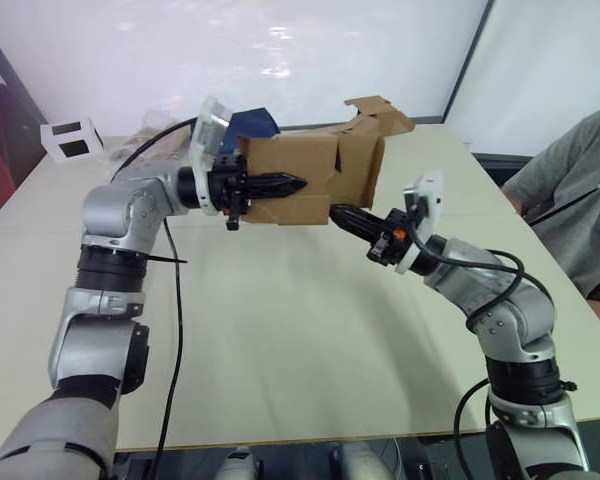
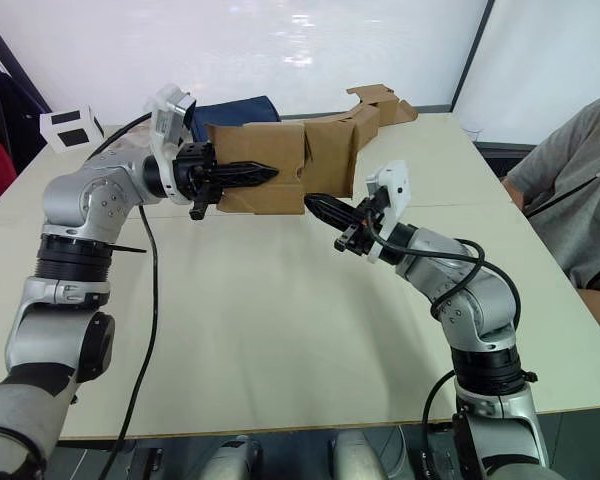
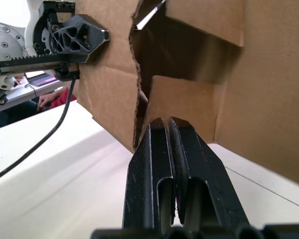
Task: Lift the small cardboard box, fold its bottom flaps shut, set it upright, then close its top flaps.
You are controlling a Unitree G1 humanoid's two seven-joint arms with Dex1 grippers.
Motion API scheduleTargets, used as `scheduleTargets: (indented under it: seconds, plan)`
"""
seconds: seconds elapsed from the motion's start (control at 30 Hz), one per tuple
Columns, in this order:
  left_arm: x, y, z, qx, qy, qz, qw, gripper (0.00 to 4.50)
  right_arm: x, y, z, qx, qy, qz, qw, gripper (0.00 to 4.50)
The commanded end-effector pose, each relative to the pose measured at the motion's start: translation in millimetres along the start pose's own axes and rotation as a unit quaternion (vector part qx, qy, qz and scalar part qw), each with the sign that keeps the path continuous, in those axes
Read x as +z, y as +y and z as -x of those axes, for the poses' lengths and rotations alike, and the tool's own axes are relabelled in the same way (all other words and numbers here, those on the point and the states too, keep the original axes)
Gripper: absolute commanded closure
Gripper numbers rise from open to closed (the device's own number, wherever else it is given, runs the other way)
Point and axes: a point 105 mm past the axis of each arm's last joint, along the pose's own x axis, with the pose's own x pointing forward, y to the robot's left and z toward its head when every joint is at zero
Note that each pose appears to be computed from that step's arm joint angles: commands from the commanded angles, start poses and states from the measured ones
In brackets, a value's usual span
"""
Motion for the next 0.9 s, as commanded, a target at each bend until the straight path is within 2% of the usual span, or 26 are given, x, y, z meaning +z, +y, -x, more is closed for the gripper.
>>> scheduleTargets:
  seconds: [0.03, 0.3, 0.43, 0.47, 0.57, 0.7, 0.77, 0.9]
  plan:
    - [13.3, -6.7, -1.8, -0.011, -0.010, -0.027, 1.000, 4.50, 12.6, 6.6, -5.2, 0.018, -0.019, 0.024, 0.999, 4.41]
    - [14.9, -4.3, 4.6, 0.003, -0.011, -0.029, 1.000, 4.50, 35.3, 6.4, 23.6, 0.025, -0.011, 0.043, 0.999, 4.41]
    - [14.8, -5.1, 6.1, 0.004, -0.012, -0.029, 1.000, 4.50, 50.6, 11.5, 41.9, 0.062, 0.002, -0.005, 0.998, 4.41]
    - [15.1, -5.3, 6.5, 0.004, -0.013, -0.028, 1.000, 4.50, 53.9, 6.1, 45.1, 0.052, -0.001, -0.008, 0.999, 4.41]
    - [18.2, -4.2, 8.4, 0.011, -0.020, -0.027, 0.999, 4.50, 62.3, -33.6, 59.5, -0.029, -0.033, -0.025, 0.999, 4.41]
    - [18.5, -4.4, 7.9, 0.013, -0.022, -0.026, 0.999, 4.50, 57.8, -75.8, 61.8, -0.132, -0.041, -0.004, 0.990, 4.41]
    - [18.1, -5.2, 6.9, 0.012, -0.023, -0.025, 0.999, 4.50, 53.9, -84.0, 55.6, -0.154, -0.047, -0.004, 0.987, 4.41]
    - [17.5, -5.1, 6.1, 0.013, -0.024, -0.024, 0.999, 4.50, 26.7, -95.7, 40.5, -0.187, 0.003, 0.023, 0.982, 4.41]
